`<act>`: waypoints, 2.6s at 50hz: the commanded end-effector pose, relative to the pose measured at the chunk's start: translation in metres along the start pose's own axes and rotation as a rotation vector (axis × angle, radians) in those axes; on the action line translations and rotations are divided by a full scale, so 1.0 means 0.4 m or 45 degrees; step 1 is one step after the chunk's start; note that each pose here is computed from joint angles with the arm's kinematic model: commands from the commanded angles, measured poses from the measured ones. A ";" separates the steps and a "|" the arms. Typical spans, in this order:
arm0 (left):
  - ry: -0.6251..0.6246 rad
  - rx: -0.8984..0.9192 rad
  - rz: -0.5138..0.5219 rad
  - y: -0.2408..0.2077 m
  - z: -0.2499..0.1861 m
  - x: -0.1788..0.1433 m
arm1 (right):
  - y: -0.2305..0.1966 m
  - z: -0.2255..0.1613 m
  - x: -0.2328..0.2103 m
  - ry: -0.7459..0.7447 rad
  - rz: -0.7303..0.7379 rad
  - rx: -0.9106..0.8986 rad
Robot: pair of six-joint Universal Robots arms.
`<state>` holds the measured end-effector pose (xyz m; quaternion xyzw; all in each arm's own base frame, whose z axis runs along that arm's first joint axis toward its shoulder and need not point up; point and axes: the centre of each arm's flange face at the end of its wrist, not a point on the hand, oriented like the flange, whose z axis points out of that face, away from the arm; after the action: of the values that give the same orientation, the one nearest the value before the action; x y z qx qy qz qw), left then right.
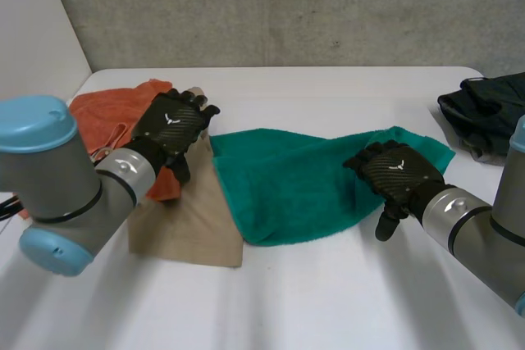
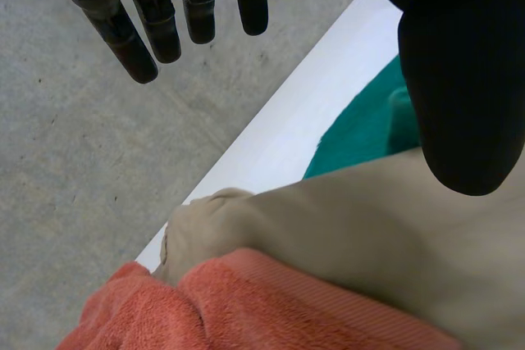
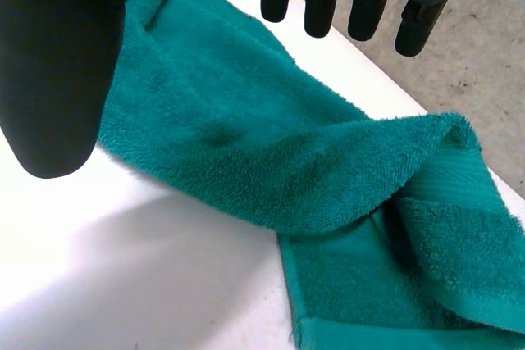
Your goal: Fold the laundry.
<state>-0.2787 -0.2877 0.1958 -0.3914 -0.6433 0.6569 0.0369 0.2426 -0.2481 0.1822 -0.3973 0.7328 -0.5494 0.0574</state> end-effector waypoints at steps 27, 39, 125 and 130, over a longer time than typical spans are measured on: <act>-0.798 -0.035 0.410 0.104 0.233 -0.442 | 0.054 -0.003 0.001 0.005 -0.038 -0.057; -0.884 -0.240 0.775 0.226 0.274 -0.586 | 0.056 0.000 -0.012 -0.014 -0.045 -0.057; 0.202 -0.141 0.151 -0.040 0.004 0.099 | 0.042 -0.021 0.078 0.064 0.035 -0.069; 0.232 -0.164 0.084 -0.074 -0.039 0.093 | 0.038 -0.023 0.094 0.044 0.073 -0.089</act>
<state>-0.3154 -0.2651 0.1867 -0.4832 -0.6505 0.5852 0.0296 0.2081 -0.2605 0.1824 -0.3744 0.7547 -0.5375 0.0368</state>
